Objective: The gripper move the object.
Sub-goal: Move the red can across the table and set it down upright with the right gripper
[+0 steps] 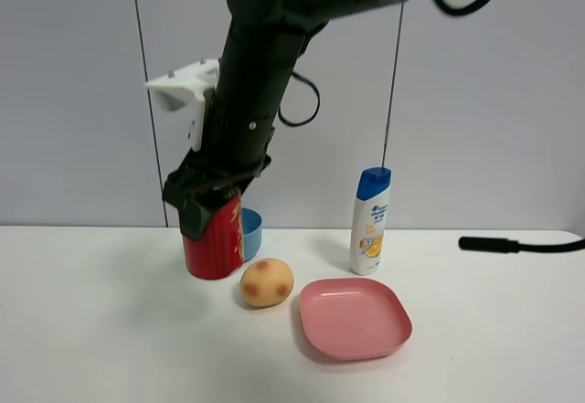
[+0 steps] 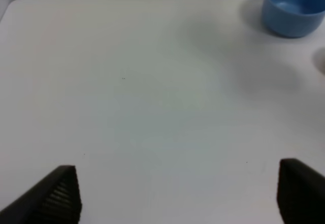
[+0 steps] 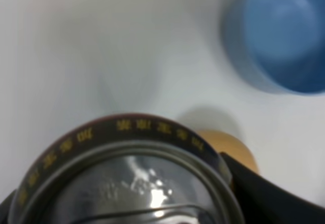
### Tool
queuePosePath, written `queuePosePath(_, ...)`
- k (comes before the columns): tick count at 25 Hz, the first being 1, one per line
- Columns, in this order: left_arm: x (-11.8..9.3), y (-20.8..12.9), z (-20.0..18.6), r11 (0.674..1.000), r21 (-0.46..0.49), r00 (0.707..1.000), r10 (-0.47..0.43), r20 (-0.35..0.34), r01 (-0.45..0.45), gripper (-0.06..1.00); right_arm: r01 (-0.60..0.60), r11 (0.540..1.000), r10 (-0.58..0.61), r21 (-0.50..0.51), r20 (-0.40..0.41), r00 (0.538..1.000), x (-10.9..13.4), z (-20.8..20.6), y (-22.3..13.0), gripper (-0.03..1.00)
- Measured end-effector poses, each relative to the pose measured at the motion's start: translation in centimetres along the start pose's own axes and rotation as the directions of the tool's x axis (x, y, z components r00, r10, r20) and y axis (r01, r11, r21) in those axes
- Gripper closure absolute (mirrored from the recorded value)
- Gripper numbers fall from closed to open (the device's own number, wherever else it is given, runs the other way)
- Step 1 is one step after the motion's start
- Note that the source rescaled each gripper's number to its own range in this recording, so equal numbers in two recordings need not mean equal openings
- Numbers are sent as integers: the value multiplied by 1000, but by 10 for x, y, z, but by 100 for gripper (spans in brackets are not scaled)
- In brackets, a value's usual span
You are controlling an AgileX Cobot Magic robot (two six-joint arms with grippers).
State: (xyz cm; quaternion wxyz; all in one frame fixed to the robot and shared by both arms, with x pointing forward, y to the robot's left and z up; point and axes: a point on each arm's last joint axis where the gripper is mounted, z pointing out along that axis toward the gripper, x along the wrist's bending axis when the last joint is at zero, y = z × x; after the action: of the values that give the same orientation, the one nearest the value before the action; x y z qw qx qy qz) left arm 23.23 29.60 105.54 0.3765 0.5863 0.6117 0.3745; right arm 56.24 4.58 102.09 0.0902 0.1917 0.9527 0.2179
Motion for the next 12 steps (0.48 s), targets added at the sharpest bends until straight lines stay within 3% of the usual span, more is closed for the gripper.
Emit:
queuePosePath(7,0,0,0,1000,0,1000,0,0,0,-6,30,998,-27,-57,60,998,3,-88,3,97)
queuePosePath(12,0,0,0,1000,0,1000,0,0,0,-6,26,995,-8,-98,184,983,1,-150,-5,97)
